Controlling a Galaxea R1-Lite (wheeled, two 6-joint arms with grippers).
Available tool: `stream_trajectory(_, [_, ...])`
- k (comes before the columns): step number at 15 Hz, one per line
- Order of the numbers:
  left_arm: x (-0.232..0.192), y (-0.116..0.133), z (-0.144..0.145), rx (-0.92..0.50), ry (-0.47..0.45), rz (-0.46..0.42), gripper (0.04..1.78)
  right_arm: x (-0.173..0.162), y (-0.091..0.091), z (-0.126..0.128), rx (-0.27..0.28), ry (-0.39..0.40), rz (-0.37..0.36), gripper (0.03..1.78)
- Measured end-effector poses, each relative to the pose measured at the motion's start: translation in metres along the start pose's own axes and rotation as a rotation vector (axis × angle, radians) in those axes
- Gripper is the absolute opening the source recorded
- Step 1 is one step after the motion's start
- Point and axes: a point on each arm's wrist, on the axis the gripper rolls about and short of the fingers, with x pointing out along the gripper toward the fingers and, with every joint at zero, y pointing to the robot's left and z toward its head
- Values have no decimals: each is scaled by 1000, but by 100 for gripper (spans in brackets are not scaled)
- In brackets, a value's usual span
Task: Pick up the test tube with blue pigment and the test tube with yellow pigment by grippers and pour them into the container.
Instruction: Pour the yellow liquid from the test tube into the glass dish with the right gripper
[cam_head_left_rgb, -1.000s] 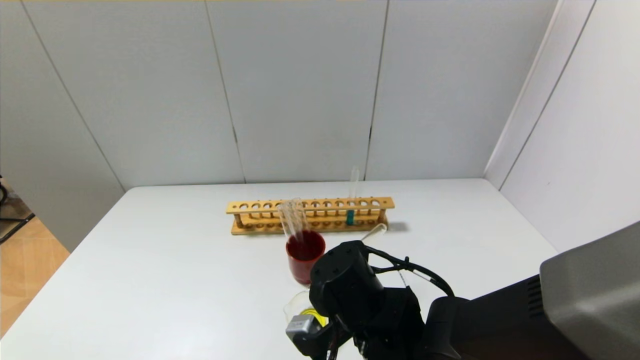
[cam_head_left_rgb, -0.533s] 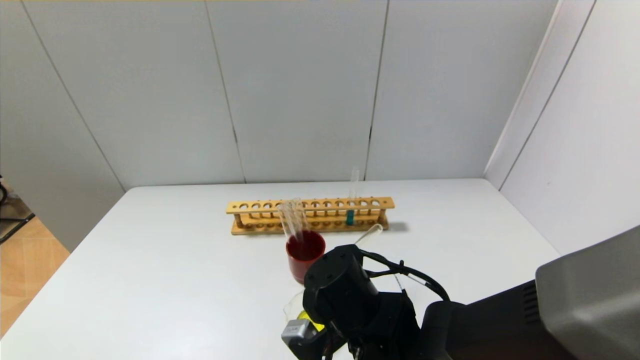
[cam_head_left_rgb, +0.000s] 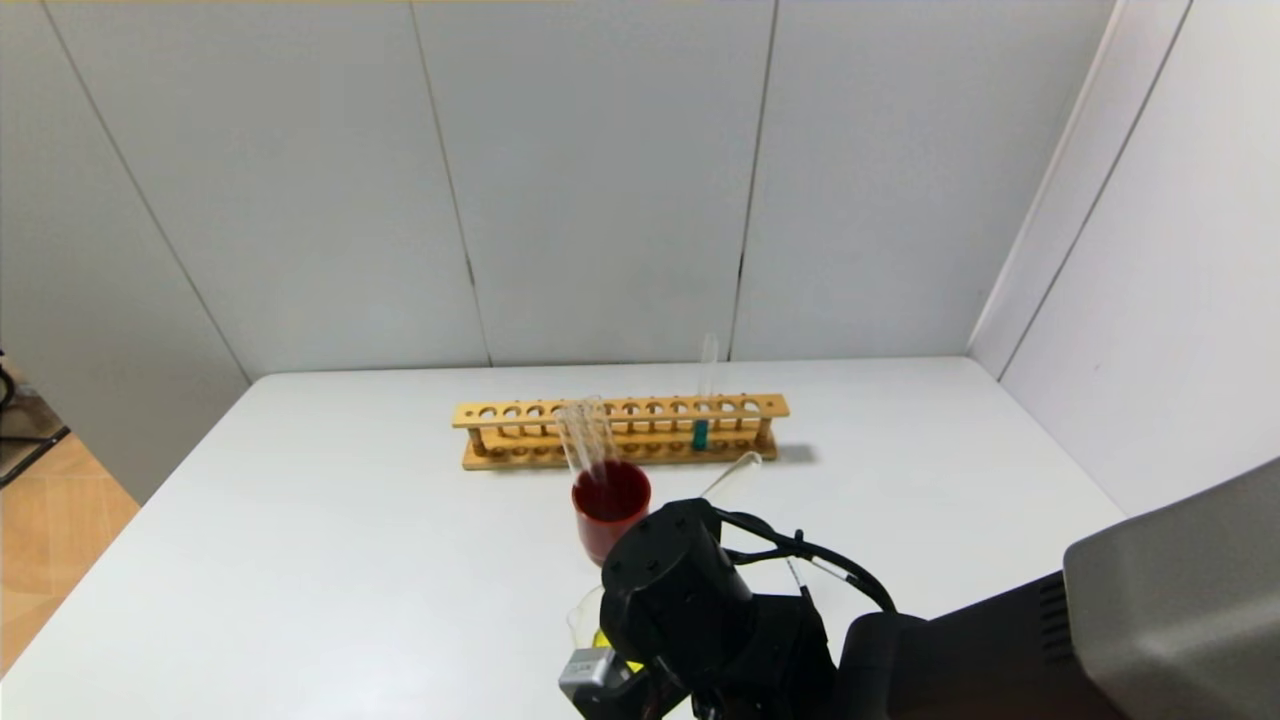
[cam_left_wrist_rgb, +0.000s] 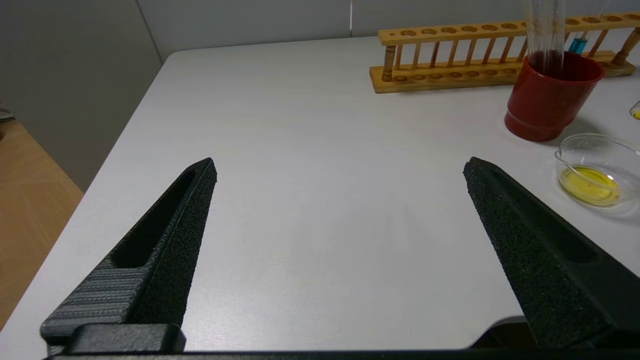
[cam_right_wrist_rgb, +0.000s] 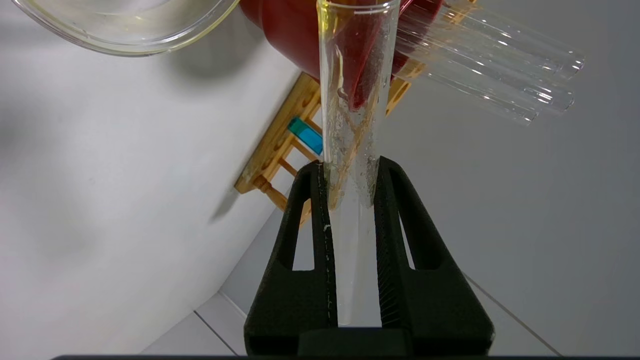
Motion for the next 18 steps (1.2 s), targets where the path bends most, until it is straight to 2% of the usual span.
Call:
stream_trajectory(7, [0,0,0,0,0,0,175,-1,0,1,-6,1,4,32])
stream_trajectory(11, [0,0,0,0,0,-1,175,-5,-3,6,-36,30,-9,32])
stream_trajectory(18, [0,0,0,1,0,0,175,-5,-2,10,-40,25,-11,32])
